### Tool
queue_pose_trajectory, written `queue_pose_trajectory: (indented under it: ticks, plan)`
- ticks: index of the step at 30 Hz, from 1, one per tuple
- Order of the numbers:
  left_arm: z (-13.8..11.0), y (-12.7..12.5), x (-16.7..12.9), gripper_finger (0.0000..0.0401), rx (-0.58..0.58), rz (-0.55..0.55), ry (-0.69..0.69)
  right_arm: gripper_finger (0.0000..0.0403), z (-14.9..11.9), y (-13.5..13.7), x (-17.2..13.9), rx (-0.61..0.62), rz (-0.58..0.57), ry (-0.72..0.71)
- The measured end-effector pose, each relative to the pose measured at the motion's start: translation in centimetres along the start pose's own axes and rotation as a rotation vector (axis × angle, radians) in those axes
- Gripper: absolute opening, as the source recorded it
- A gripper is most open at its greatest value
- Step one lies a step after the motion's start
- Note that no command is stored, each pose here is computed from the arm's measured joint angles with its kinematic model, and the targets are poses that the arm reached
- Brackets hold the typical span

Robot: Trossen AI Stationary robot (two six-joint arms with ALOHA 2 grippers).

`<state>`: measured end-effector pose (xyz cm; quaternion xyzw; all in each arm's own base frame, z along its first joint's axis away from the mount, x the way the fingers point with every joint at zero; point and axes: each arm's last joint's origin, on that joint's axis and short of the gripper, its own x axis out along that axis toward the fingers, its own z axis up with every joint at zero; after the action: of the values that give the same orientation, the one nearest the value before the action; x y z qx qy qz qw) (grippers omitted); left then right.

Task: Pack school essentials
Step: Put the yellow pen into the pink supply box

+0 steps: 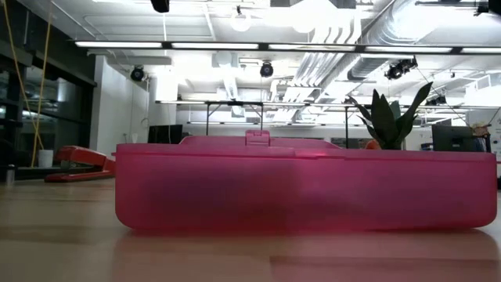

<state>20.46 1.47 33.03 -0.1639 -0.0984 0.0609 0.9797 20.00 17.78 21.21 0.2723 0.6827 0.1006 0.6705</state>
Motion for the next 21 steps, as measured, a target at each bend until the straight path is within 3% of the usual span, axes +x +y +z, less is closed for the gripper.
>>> queue_pose_trajectory:
  ticks: [7,15,21]
  plan:
    - [0.0,0.0,0.0,0.0207,0.022,0.000,0.000,0.0001,-1.6,3.2,3.5,-0.062,-0.165,0.137]
    - [0.0,0.0,0.0,0.0207,0.028,0.000,0.000,0.0000,-3.4,3.6,8.5,0.090,-0.349,0.134]
    - [0.0,0.0,0.0,0.0207,0.026,0.000,0.000,0.0000,-3.6,2.9,9.4,0.255,-0.452,0.068]
